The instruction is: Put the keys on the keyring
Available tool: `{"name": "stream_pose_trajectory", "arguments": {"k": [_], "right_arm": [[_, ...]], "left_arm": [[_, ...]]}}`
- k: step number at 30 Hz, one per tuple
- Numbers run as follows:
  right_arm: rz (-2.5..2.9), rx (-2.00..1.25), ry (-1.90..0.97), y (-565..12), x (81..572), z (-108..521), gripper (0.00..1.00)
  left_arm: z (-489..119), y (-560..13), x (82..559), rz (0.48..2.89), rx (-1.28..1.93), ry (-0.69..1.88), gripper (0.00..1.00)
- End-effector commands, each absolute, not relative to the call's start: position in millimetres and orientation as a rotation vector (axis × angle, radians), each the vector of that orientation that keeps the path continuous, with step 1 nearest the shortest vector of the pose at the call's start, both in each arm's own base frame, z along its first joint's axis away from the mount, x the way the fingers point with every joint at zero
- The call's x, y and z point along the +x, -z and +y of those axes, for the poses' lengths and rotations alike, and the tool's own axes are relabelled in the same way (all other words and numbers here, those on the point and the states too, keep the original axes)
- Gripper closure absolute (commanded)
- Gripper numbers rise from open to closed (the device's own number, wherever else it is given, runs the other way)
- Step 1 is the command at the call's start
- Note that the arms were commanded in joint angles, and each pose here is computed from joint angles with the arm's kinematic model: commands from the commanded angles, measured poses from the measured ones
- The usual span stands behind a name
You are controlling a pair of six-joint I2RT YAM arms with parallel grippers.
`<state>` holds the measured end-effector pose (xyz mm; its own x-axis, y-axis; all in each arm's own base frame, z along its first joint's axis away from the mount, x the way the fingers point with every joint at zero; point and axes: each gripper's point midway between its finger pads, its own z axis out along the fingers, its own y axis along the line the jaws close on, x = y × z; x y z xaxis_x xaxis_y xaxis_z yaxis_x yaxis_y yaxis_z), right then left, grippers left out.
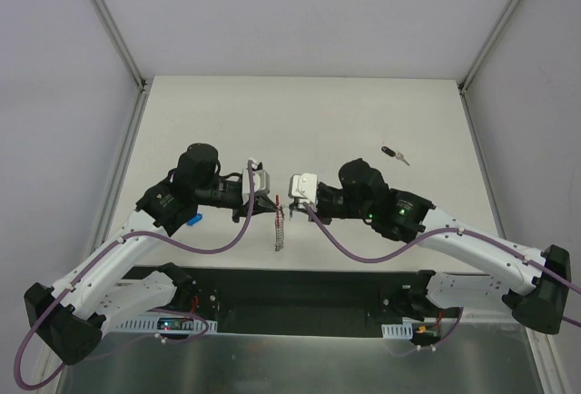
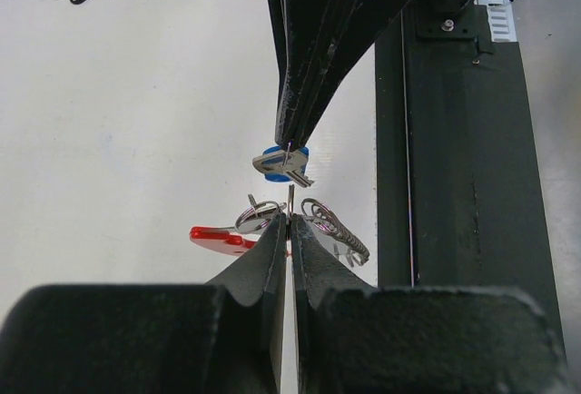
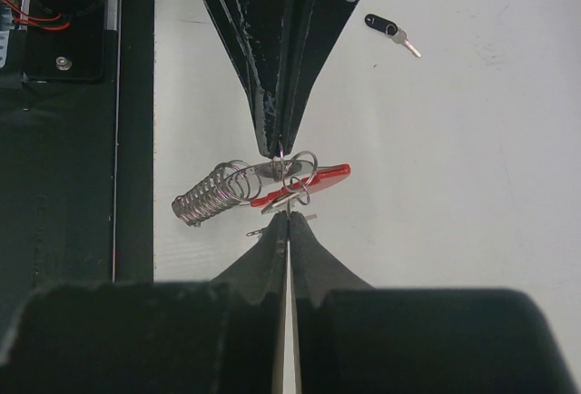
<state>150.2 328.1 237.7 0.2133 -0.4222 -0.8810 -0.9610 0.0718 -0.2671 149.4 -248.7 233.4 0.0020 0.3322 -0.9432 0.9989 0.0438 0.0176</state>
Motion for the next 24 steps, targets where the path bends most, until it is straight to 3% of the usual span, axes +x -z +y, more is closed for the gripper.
{"name": "stream_pose_trajectory", "arguments": {"k": [1, 14, 24], "right_arm": [[1.290, -1.490, -0.674, -265.8, 154.9, 335.7, 0.99], [1.251, -1.550, -0.693, -266.5, 150.0, 341.9, 0.99], [1.263, -1.607, -0.669, -254.0, 150.7, 341.1, 0.99]], "left_arm": [[-252.4, -246.2, 149.2, 1.379, 1.432, 0.964, 1.00], [-244.6, -233.7, 152.4, 1.356, 1.479, 0.859, 1.00], [-235.9, -211.3, 160.1, 1.302, 1.580, 0.602, 1.00]]}}
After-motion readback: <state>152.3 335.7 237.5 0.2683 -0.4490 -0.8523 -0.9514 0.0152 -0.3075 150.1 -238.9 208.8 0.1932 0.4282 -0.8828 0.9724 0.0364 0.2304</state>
